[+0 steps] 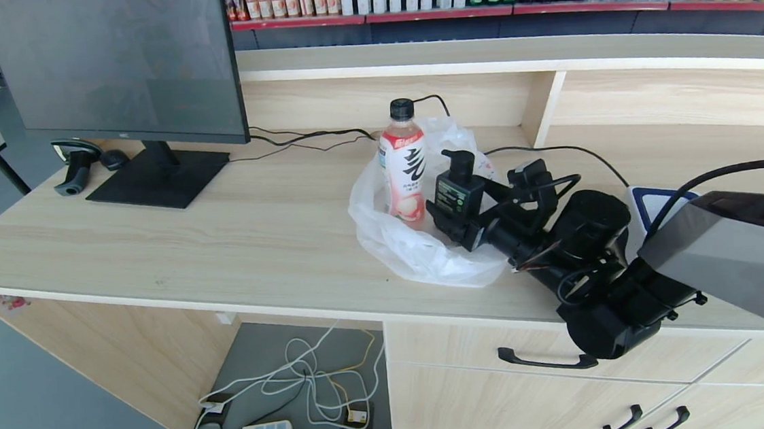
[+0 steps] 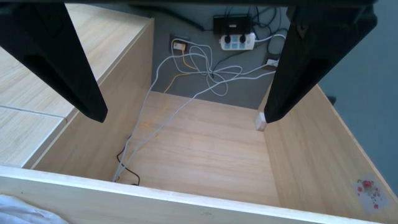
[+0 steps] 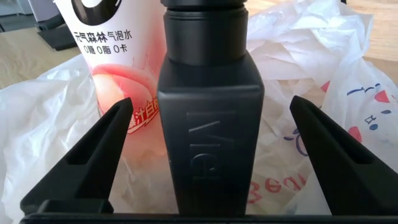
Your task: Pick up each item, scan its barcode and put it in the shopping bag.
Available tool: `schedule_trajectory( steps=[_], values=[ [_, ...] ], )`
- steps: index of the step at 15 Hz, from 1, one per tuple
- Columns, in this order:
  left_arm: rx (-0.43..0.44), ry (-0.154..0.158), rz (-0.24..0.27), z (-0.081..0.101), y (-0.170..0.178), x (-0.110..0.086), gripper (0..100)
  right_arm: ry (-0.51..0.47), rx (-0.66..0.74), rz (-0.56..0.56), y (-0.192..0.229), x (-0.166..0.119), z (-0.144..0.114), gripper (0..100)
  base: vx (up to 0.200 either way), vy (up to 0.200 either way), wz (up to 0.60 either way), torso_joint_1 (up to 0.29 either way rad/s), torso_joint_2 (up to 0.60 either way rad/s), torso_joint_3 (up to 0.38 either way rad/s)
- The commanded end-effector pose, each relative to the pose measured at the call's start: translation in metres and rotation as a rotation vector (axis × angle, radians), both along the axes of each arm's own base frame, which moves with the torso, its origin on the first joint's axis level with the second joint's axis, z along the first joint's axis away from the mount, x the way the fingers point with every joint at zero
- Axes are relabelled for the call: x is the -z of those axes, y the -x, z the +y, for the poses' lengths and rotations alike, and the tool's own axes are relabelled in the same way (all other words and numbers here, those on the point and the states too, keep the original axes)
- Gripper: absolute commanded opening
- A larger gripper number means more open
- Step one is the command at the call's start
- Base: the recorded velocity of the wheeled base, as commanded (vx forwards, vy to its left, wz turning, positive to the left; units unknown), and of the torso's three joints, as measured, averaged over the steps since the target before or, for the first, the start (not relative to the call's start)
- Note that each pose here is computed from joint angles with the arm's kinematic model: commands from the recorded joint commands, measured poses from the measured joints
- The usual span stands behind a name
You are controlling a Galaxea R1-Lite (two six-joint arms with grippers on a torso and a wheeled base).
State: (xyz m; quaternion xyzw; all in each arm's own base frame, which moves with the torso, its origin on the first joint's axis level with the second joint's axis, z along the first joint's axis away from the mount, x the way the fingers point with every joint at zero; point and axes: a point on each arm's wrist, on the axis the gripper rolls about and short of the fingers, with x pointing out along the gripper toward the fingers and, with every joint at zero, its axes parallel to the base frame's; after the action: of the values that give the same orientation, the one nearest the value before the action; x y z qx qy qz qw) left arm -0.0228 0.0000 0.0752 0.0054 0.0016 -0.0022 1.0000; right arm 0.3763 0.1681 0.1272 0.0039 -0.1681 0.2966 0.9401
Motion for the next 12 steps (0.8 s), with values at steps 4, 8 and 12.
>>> schedule_trajectory(
  steps=[4, 8, 12],
  values=[
    [0.0, -0.004, 0.001, 0.0, 0.0, 0.0, 100, -0.005, 0.001, -0.035, 0.032, -0.033, -0.013, 100, 0.0, 0.0, 0.0, 0.0, 0.0, 0.0],
    [0.0, -0.001, 0.001, 0.0, 0.0, 0.0, 100, -0.006, 0.015, -0.037, 0.069, -0.053, -0.034, 100, 0.0, 0.0, 0.0, 0.0, 0.0, 0.0],
    [0.0, -0.003, 0.001, 0.0, 0.0, 0.0, 100, 0.021, 0.023, -0.032, 0.119, -0.063, -0.055, 100, 0.0, 0.0, 0.0, 0.0, 0.0, 0.0]
  ],
)
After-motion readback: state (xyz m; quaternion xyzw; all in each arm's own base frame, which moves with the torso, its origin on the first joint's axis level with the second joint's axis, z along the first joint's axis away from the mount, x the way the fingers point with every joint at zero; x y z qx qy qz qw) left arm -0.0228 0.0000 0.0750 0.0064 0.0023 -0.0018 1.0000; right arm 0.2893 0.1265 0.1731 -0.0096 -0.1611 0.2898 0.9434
